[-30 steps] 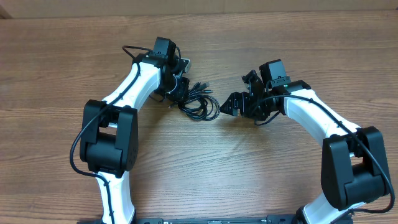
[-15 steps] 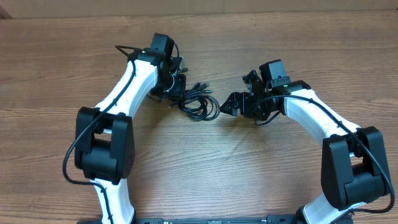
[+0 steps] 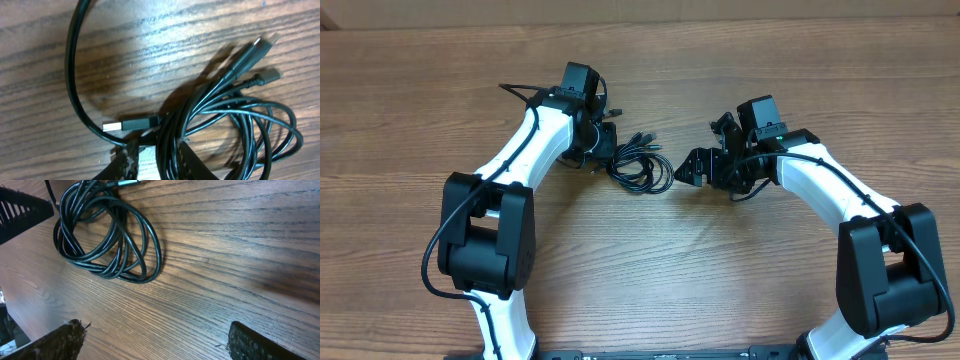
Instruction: Untangle cables
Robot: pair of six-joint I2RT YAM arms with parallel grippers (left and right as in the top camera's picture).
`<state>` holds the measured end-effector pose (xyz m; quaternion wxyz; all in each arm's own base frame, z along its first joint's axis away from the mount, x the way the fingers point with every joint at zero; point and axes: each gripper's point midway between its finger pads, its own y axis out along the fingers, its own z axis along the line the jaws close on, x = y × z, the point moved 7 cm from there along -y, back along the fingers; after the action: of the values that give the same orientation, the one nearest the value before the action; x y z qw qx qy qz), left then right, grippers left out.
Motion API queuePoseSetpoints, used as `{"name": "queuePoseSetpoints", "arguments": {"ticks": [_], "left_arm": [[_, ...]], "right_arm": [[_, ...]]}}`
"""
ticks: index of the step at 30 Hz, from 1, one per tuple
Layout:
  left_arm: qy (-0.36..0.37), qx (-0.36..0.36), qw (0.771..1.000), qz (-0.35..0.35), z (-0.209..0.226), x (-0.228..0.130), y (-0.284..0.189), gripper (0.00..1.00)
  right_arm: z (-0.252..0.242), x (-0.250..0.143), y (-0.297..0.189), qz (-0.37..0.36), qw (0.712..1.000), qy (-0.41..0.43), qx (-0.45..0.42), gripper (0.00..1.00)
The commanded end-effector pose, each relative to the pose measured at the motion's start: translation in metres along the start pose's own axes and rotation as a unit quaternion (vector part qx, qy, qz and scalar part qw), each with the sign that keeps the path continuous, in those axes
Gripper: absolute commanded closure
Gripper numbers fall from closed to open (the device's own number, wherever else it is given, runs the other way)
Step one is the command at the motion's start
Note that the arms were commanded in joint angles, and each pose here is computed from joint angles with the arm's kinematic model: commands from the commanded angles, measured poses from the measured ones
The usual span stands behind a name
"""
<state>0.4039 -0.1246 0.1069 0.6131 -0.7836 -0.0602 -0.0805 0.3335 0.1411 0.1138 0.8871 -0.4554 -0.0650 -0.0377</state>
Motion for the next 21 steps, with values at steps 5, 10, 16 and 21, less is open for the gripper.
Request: {"name": "queuePoseSetpoints", "arguments": {"ticks": [5, 10, 16, 21], "left_arm": [[0.012, -0.013, 1.0, -0.012, -0.018, 0.0, 0.001, 0.75], [0.015, 0.034, 0.999, -0.018, -0.018, -0.002, 0.006, 0.75], [0.014, 0.049, 0.999, -0.019, -0.016, -0.003, 0.007, 0.78], [0.003, 0.072, 0.997, -0.03, -0.009, -0.004, 0.013, 0.77]], "right_arm": [[0.003, 0.003, 0.0, -0.007, 1.0, -0.006, 0.001, 0.1], [0.003, 0.004, 0.0, -0.008, 1.0, -0.005, 0.001, 0.1], [0.003, 0.004, 0.0, -0.008, 1.0, -0.005, 0.001, 0.1], [0.003, 0.004, 0.0, -0.008, 1.0, -0.005, 0.001, 0.1]]}}
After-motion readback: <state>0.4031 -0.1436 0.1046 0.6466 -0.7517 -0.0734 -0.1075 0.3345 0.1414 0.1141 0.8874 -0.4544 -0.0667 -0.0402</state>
